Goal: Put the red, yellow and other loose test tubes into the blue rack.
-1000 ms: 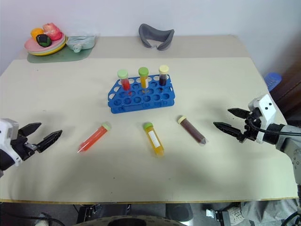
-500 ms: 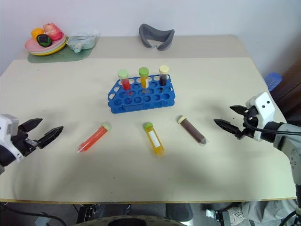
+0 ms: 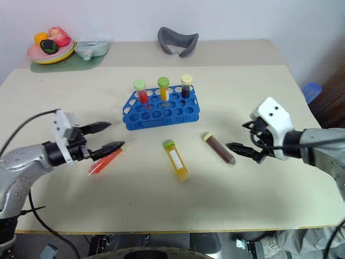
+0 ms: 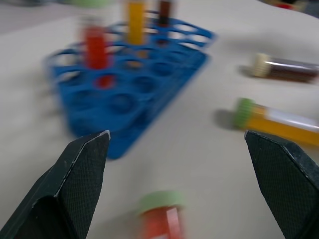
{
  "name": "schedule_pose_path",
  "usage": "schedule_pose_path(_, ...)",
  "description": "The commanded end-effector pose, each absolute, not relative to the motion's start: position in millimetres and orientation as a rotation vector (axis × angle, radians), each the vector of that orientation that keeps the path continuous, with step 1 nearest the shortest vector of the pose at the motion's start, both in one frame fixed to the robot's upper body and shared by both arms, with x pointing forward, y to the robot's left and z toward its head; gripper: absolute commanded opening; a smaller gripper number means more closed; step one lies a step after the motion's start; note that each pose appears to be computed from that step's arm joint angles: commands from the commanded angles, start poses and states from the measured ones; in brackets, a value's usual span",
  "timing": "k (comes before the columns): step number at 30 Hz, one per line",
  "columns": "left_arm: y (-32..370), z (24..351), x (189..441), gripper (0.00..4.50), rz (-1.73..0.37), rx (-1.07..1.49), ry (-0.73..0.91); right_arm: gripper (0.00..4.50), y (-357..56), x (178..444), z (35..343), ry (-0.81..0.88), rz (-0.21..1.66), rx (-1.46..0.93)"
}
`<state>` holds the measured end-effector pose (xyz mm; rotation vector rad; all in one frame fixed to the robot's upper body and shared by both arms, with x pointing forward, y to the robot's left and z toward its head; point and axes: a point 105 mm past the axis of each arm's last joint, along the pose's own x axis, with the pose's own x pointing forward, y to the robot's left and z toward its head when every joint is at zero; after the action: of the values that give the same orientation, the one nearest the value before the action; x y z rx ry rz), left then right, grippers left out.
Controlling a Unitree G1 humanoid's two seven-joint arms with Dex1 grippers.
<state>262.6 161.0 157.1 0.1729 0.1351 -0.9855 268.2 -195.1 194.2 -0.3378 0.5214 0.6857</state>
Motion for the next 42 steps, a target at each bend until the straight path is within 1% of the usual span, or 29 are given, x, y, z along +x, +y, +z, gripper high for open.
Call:
schedule_pose_path(1, 136.7, 153.6, 245.8, 4.43, -1.149, 0.267, 0.126, 4.43, -176.9, 265.8, 178.9, 0.668, 0.676, -0.326)
schedule_pose_path(6, 115.4, 149.6, 232.0, 4.43, -1.262, 0.240, 0.110, 4.43, -167.8, 285.1, 161.2, 0.739, 0.603, -0.345)
schedule_pose_path(11, 110.9, 146.2, 229.1, 4.43, -1.267, 0.223, 0.107, 4.43, -173.4, 299.1, 150.8, 0.792, 0.500, -0.345)
schedule_pose_path(17, 109.8, 142.1, 224.7, 4.43, -1.258, 0.219, 0.103, 4.43, -169.5, 301.1, 142.1, 0.835, 0.468, -0.397)
schedule_pose_path(26, 109.9, 136.0, 221.3, 4.43, -1.245, 0.228, 0.108, 4.43, -159.5, 295.9, 133.8, 0.925, 0.517, -0.384)
schedule_pose_path(38, 109.5, 137.4, 222.1, 4.43, -1.224, 0.216, 0.096, 4.43, -165.9, 296.0, 117.2, 0.990, 0.444, -0.415)
schedule_pose_path(41, 109.6, 137.4, 222.8, 4.50, -1.221, 0.217, 0.094, 3.61, -165.4, 296.2, 116.7, 0.992, 0.443, -0.423)
schedule_pose_path(42, 109.8, 137.4, 222.9, 4.50, -1.219, 0.218, 0.094, 3.17, -165.0, 296.3, 116.9, 0.991, 0.444, -0.426)
